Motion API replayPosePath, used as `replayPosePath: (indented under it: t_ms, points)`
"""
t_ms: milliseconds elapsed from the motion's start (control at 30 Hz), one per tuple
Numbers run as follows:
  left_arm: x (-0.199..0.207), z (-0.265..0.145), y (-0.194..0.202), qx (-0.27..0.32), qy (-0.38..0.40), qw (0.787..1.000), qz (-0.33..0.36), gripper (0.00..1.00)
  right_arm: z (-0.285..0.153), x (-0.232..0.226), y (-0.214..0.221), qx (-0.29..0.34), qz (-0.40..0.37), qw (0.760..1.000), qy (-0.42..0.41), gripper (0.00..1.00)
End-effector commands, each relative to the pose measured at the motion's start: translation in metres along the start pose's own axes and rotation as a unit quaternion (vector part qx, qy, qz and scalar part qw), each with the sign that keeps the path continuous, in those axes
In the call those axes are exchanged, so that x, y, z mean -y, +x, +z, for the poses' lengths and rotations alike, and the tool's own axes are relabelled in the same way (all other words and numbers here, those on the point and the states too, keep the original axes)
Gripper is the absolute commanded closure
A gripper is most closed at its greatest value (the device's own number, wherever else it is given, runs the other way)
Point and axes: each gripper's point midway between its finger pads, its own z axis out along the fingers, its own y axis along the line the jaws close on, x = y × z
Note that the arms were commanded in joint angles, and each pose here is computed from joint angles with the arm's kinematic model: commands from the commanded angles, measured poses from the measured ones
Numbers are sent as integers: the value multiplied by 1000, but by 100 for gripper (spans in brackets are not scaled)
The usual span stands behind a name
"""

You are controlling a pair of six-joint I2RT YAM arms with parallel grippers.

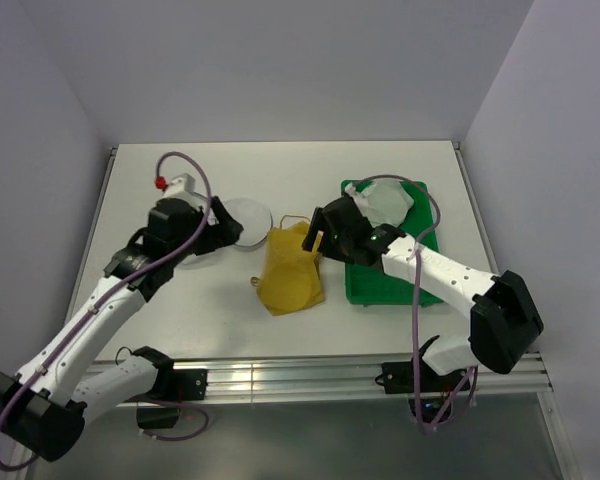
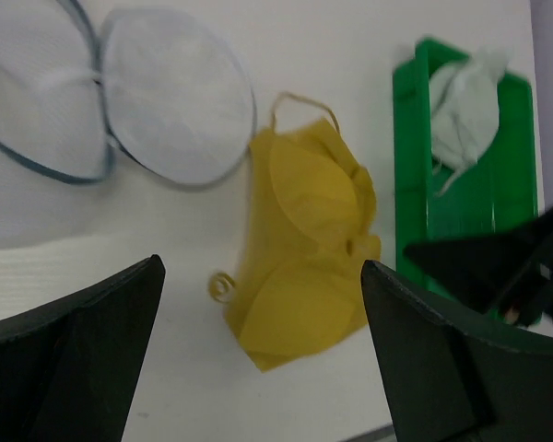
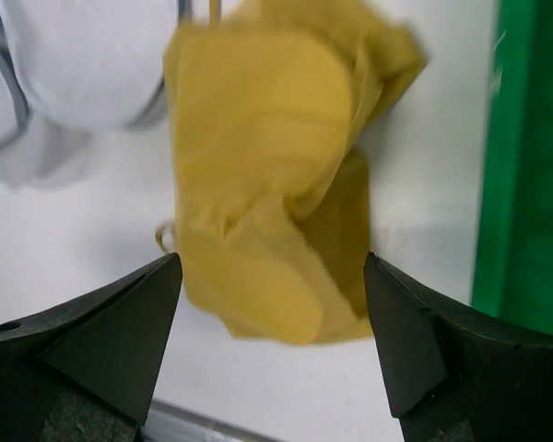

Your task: Place the bra in the laundry bag and zip it closed

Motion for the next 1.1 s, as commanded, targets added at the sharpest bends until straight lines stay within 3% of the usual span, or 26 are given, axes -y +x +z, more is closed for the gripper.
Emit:
replayPosePath:
  t_ms: [0,100,200,400,633,900,1067]
  points:
    - [27,7,37,-35,19,999,-8,5,-2,-1,-46,35,-7,999,-5,13]
    - [35,17,67,-64,26,998,-7,7,5,-20,-78,44,-31,999,-8,12]
    - [53,23,87,-81,56,995,-6,8,26,-17,-84,15,-17,1000,-14,12]
    - [82,36,128,-115,93,989,1,12,44,-5,-64,-17,28,999,-5,15]
    - [74,52,185,-159,39,986,38,16,40,9,-13,-37,84,996,-7,15]
    - [60,69,203,-150,-7,987,54,17,56,7,1,-32,151,988,-18,15]
    - [55,72,208,-154,-16,986,60,17,68,27,-7,-11,142,990,17,15]
